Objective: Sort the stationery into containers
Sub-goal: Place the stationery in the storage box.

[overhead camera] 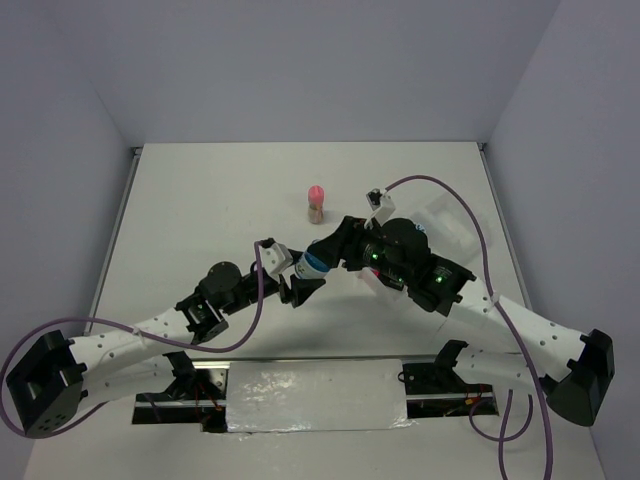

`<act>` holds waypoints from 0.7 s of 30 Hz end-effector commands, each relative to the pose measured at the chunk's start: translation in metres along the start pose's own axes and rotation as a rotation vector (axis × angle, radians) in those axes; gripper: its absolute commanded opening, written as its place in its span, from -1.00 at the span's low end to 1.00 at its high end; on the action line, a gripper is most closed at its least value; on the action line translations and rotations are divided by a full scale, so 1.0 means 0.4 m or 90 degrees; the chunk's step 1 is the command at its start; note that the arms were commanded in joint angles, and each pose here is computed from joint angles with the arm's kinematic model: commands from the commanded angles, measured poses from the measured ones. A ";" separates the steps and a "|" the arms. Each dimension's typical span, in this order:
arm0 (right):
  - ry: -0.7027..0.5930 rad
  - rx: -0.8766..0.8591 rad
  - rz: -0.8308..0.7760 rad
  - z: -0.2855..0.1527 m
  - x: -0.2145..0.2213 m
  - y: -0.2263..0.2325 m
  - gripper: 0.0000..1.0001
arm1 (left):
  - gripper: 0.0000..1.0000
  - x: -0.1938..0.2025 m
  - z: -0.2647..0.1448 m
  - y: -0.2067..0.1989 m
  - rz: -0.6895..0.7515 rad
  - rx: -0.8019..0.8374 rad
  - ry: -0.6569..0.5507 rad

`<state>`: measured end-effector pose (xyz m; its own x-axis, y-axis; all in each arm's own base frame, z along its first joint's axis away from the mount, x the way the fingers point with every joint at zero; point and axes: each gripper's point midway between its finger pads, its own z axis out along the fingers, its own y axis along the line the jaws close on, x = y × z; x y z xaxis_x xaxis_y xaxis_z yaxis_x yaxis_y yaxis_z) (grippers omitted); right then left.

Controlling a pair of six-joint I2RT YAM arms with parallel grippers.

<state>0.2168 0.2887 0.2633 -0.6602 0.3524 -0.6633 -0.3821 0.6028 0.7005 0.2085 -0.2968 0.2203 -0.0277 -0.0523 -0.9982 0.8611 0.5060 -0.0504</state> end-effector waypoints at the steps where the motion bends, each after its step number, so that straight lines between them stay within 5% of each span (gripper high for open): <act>1: 0.006 -0.028 -0.026 -0.006 0.001 0.024 0.14 | -0.70 -0.122 0.003 -0.015 0.039 0.020 -0.103; 4: 0.023 -0.039 -0.033 0.003 0.015 0.029 0.01 | -0.65 -0.123 0.006 -0.010 0.040 0.013 -0.102; 9: 0.058 -0.049 -0.046 0.014 0.045 0.026 0.51 | -0.66 -0.128 0.005 -0.006 0.056 0.008 -0.099; 13: 0.055 -0.054 -0.054 0.005 0.043 0.029 0.29 | -0.62 -0.131 0.004 -0.003 0.061 0.005 -0.098; 16: 0.068 -0.057 -0.065 0.009 0.049 0.030 0.48 | -0.55 -0.131 0.003 -0.004 0.062 0.006 -0.099; 21: 0.069 -0.059 -0.068 0.017 0.054 0.027 0.14 | -0.46 -0.129 0.004 -0.002 0.062 0.003 -0.097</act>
<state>0.2148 0.2955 0.2521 -0.6630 0.2680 -0.6990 -0.4433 0.6119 0.6551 0.2101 -0.2924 0.2099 -0.0116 0.0086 -0.9999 0.8556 0.5176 -0.0055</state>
